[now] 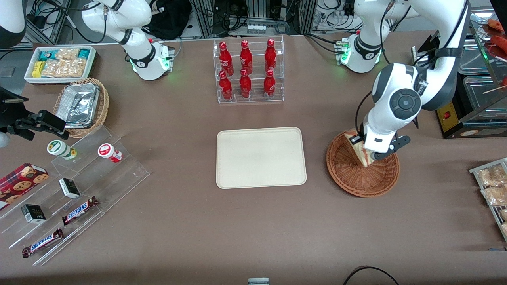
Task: Place sandwich from basket to tray
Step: 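Carry the sandwich with the left gripper over the beige tray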
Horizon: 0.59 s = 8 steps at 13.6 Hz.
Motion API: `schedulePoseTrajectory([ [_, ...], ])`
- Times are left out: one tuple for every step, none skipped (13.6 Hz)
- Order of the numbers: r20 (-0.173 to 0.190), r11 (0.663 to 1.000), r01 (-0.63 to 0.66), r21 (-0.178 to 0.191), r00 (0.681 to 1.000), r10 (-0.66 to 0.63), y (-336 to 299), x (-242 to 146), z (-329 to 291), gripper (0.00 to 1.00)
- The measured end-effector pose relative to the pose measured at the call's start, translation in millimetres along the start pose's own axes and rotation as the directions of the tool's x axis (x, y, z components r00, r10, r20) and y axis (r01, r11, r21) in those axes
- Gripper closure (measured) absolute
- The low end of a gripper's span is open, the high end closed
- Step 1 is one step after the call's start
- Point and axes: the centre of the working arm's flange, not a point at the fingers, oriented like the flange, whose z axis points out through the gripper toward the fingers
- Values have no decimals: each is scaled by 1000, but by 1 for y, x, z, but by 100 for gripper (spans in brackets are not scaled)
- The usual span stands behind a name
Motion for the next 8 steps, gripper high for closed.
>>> schedulePoseTrajectory([
  [0,999,-37,-2,999,37,17,-9,-5,86],
  [-3,997,-74,-2,997,74,34,-18,-6,86],
  [-6,994,-113,4,994,113,50,-26,-3,86],
  [-10,988,-154,10,988,154,66,-32,1,86],
  [-12,982,-186,8,982,187,83,-38,4,86],
  [-14,978,-210,-4,978,210,98,-42,6,86],
  [-16,973,-228,-24,974,228,112,-45,7,86],
  [-20,968,-246,-49,969,245,127,-47,5,86],
])
